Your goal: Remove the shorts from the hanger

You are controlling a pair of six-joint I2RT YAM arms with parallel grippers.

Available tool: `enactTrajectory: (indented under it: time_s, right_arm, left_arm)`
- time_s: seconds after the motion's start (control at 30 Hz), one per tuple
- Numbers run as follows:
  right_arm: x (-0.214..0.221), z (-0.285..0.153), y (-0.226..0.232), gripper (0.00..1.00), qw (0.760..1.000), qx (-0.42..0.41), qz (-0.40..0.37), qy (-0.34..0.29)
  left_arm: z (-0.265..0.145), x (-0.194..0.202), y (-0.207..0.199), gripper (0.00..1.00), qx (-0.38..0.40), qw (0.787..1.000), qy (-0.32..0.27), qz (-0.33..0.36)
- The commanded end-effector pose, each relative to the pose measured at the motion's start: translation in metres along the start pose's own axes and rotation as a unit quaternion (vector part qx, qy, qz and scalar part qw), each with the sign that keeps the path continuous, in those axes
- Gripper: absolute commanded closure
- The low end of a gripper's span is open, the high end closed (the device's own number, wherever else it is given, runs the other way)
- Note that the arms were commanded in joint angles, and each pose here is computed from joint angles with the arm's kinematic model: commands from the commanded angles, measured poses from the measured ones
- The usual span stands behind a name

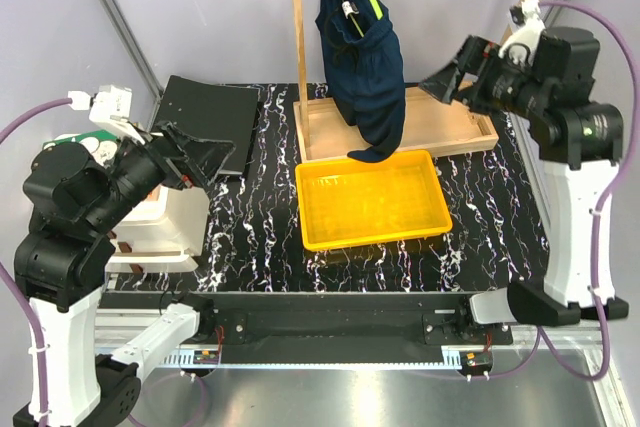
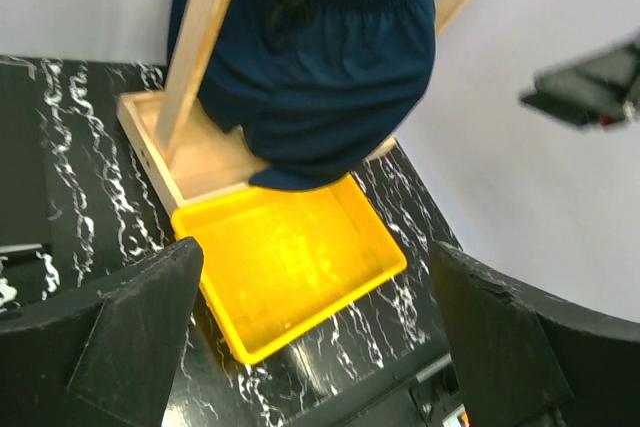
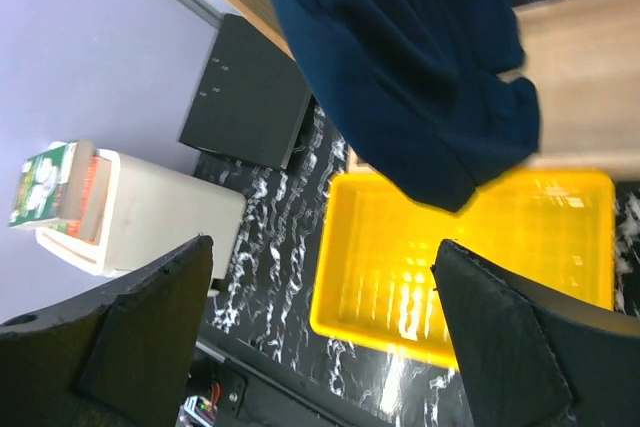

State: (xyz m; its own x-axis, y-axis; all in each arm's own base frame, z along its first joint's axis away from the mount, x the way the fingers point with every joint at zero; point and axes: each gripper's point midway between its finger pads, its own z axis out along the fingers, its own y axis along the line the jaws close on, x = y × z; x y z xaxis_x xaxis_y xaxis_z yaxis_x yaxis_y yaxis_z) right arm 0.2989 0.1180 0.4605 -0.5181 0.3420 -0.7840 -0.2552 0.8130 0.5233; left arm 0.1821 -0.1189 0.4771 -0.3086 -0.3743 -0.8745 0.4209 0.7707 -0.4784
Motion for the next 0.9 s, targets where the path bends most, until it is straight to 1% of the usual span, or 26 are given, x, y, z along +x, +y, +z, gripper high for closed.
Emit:
enactTrajectory:
  time_s: [0.0,0.07,0.1,0.13,0.2,0.23,0.27,0.3,0.33,0.37,0.4,0.43,0.47,0.53,0.57,0.6,0.73,0.87]
  right_arm:
    - [-0.04,0.012,0.041,0.0,0.992,-0.105,-0.056,-0.048]
    - [-0.043,0.028,0.043,0.0,0.99,-0.126,-0.053,-0.039]
    - [-0.049,0.034,0.047,0.0,0.988,-0.138,-0.055,-0.048]
    - [-0.049,0.048,0.045,0.0,0.988,-0.142,-0.051,-0.04]
    - [-0.057,0.057,0.047,0.0,0.987,-0.145,-0.056,-0.048]
    - [-0.056,0.074,0.04,0.0,0.988,-0.141,-0.051,-0.037]
    - [-0.064,0.074,0.047,0.0,0.986,-0.148,-0.059,-0.047]
    - [-0.065,0.079,0.047,0.0,0.986,-0.149,-0.059,-0.043]
    - [-0.063,0.097,0.039,0.0,0.988,-0.144,-0.055,-0.03]
    - [-0.068,0.096,0.048,0.0,0.986,-0.151,-0.063,-0.037]
    - [-0.069,0.103,0.047,0.0,0.986,-0.149,-0.069,-0.036]
    - [-0.065,0.121,0.04,0.0,0.987,-0.144,-0.065,-0.023]
    - [-0.069,0.119,0.047,0.02,0.985,-0.151,-0.073,-0.029]
    - [-0.065,0.139,0.042,0.04,0.987,-0.143,-0.073,-0.02]
    - [-0.068,0.141,0.044,0.05,0.987,-0.141,-0.078,-0.026]
    - [-0.064,0.146,0.046,0.09,0.986,-0.144,-0.079,-0.022]
    - [-0.054,0.166,0.051,0.17,0.985,-0.148,-0.091,-0.013]
    - [-0.05,0.179,0.053,0.26,0.986,-0.129,-0.1,-0.02]
  left_arm:
    - [0.003,0.016,-0.012,0.01,0.044,0.998,0.045,-0.002]
    - [0.006,0.019,-0.016,0.01,0.053,0.997,0.056,-0.013]
    - [0.009,0.021,-0.018,0.01,0.062,0.996,0.065,-0.017]
    - [0.01,0.022,-0.02,0.01,0.066,0.995,0.07,-0.021]
    - [0.015,0.024,-0.021,0.01,0.072,0.994,0.081,-0.028]
    - [0.016,0.025,-0.021,0.01,0.073,0.993,0.084,-0.032]
    - [0.018,0.026,-0.021,0.01,0.073,0.993,0.088,-0.039]
    - [0.02,0.028,-0.023,0.01,0.079,0.992,0.095,-0.04]
    - [0.02,0.029,-0.024,0.01,0.082,0.991,0.097,-0.039]
    - [0.021,0.031,-0.022,0.01,0.081,0.991,0.101,-0.04]
    - [0.021,0.031,-0.023,0.01,0.082,0.991,0.101,-0.04]
    - [0.02,0.032,-0.022,0.01,0.082,0.991,0.102,-0.041]
    - [0.02,0.035,-0.022,0.01,0.082,0.99,0.105,-0.044]
    - [0.019,0.036,-0.021,0.01,0.08,0.99,0.106,-0.047]
    - [0.017,0.037,-0.022,0.01,0.082,0.99,0.107,-0.05]
    - [0.017,0.038,-0.021,0.01,0.08,0.99,0.107,-0.051]
    - [0.013,0.041,-0.023,0.01,0.083,0.989,0.107,-0.059]
    - [0.011,0.042,-0.024,0.01,0.085,0.989,0.108,-0.062]
